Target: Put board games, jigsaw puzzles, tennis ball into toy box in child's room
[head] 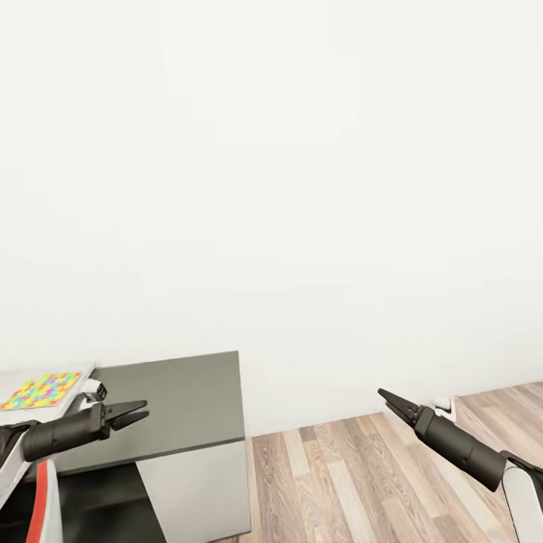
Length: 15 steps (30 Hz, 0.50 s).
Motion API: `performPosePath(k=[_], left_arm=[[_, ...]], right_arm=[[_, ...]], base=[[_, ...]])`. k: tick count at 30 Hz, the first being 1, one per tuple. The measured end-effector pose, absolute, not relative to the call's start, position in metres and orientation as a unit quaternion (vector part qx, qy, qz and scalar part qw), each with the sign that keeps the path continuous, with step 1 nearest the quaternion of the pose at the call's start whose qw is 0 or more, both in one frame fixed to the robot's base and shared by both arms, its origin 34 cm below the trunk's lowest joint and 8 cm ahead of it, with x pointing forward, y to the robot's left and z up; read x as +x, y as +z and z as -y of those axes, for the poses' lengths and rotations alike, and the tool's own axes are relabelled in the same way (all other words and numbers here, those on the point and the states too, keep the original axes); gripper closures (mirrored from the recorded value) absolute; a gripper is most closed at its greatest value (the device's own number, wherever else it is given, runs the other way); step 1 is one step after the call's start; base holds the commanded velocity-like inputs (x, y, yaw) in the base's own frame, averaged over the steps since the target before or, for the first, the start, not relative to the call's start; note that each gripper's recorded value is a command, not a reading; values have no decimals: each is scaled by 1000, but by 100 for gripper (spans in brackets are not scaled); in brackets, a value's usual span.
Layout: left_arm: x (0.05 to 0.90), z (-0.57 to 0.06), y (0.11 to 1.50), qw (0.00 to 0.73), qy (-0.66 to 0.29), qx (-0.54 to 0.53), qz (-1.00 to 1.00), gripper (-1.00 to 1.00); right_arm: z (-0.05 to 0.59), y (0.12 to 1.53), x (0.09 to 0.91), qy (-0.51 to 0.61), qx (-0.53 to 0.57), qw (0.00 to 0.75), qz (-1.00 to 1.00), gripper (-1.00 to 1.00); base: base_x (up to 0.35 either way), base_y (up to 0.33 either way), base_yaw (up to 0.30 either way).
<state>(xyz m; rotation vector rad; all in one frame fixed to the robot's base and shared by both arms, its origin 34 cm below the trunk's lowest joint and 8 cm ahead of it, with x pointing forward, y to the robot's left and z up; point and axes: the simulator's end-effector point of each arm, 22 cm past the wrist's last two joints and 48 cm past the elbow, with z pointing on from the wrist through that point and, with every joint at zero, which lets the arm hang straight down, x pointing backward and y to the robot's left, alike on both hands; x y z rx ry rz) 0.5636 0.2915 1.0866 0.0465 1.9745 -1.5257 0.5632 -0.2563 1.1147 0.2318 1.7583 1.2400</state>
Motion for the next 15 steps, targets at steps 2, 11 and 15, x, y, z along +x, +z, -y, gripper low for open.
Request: performPosePath(k=[2,11,15], left_arm=[[564,-291,1087,318,-580,17,-750,-100],[563,-291,1087,319,-581,18,-748,-100],[563,-290,1087,319,-582,18,-748,-100]], right_arm=[[256,1114,563,506,95,469,-718,-100],[257,1111,564,506,99,467,-718,-100],[257,1110,564,507,100,466,-718,-100]], base=[[0,0,-280],[0,0,-280],[0,0,-280]])
